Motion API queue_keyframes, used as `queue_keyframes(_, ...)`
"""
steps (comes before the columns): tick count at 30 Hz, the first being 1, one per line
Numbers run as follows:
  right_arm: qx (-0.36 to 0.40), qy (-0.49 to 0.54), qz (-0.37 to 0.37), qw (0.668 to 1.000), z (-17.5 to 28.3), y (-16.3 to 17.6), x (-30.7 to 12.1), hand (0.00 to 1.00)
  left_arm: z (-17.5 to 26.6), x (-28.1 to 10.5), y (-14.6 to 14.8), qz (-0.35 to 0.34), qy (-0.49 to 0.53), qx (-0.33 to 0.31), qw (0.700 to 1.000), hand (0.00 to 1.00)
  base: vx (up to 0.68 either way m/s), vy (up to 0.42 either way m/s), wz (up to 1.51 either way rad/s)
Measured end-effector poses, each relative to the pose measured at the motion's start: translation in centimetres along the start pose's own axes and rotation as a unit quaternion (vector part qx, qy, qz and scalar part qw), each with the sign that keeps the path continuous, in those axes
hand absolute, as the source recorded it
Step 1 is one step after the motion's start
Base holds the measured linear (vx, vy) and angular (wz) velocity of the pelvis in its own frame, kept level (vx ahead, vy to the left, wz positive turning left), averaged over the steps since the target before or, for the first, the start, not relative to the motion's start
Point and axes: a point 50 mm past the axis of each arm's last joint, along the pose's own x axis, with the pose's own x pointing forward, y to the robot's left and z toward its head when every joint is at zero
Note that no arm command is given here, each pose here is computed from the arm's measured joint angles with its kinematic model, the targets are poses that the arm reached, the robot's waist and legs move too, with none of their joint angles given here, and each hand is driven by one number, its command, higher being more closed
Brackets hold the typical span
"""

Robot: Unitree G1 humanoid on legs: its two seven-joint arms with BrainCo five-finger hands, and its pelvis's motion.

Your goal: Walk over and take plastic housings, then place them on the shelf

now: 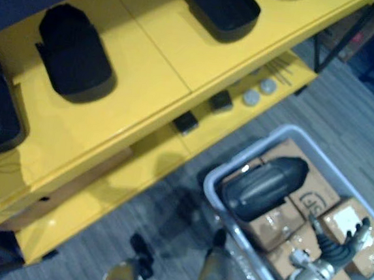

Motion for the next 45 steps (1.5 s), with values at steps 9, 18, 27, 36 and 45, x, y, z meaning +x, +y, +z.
queue_keyframes(9, 0.000, 0.001, 0.008, 1.000, 0.0, 0.1, 0.0, 0.00, 0.1, -0.1, 0.4, 0.036, -0.005, -0.004, 0.999, 0.00, -0.02, 0.002, -0.01)
queue_keyframes(18, 0.007, 0.006, 0.005, 1.000, -0.1, 0.0, 0.0, 0.00, -0.4, -0.1, 0.8, 0.086, 0.014, -0.071, 0.994, 0.00, 0.00, 0.000, 0.00)
queue_keyframes(27, 0.031, -0.022, 0.017, 0.999, 0.9, 0.2, -0.6, 0.00, 2.3, -1.7, 0.9, 0.195, -0.068, -0.254, 0.945, 0.00, -0.01, -0.002, -0.03)
queue_keyframes(36, 0.074, -0.095, 0.089, 0.989, 4.3, 0.3, -1.1, 0.00, 8.5, -7.0, 3.5, 0.188, -0.314, -0.362, 0.857, 0.00, 0.08, 0.012, -0.03)
queue_keyframes(45, 0.089, -0.112, 0.146, 0.979, 5.8, 1.7, -1.4, 0.00, 6.8, -11.2, -1.4, -0.064, -0.386, -0.324, 0.861, 0.00, 0.08, 0.038, 0.13)
